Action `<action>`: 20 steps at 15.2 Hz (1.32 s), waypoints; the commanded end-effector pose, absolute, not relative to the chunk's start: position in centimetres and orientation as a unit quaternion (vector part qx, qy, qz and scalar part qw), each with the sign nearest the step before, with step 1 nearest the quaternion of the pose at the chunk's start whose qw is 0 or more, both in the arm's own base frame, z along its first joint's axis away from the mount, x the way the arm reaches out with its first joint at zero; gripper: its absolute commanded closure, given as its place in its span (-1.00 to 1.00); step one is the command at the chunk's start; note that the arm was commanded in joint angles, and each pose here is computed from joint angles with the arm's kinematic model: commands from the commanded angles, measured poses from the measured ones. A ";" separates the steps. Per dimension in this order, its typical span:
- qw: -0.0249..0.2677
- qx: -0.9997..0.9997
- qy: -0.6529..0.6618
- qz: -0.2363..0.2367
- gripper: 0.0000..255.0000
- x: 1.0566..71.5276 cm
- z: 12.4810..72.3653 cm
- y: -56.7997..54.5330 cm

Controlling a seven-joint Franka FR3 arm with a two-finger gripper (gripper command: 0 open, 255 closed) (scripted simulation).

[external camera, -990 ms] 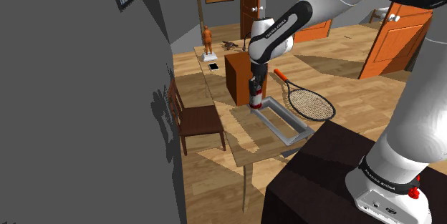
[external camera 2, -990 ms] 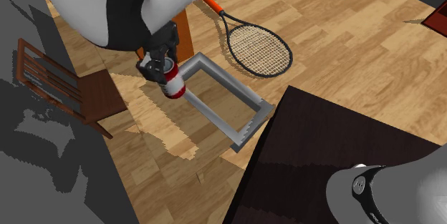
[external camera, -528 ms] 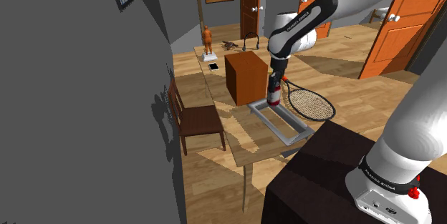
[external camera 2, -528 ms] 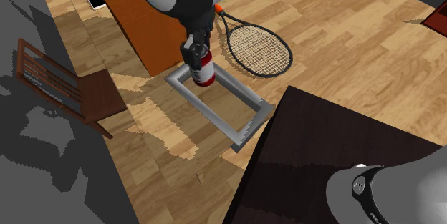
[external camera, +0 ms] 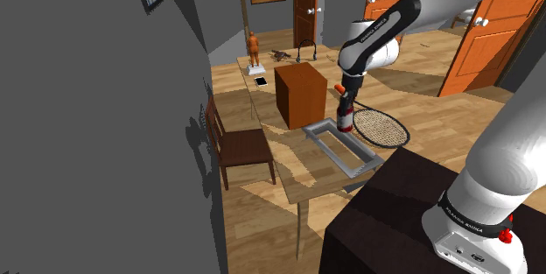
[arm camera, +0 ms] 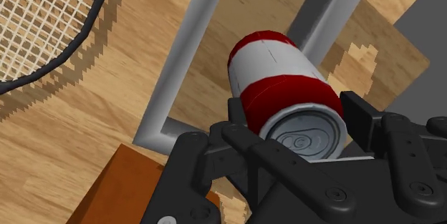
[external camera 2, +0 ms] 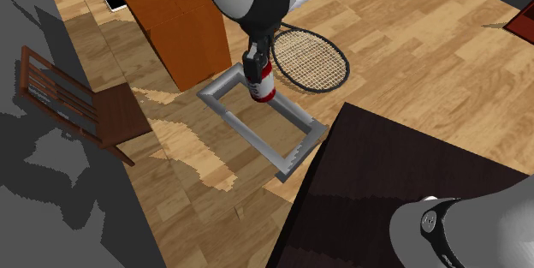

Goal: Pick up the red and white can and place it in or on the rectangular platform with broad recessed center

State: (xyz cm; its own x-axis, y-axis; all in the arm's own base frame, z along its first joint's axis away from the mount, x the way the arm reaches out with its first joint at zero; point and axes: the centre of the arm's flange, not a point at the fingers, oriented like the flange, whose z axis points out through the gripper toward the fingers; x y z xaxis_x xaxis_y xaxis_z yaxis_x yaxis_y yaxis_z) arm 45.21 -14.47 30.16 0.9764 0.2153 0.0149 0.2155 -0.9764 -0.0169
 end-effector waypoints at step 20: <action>0.009 -0.994 -0.108 -0.007 1.00 45.2 21.9 -14.6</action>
State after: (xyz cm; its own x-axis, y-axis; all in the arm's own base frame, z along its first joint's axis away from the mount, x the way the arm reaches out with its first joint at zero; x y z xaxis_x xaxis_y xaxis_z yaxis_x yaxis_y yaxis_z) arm 45.21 -14.57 21.89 0.9764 0.2153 0.0152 0.2156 -0.9763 -0.0167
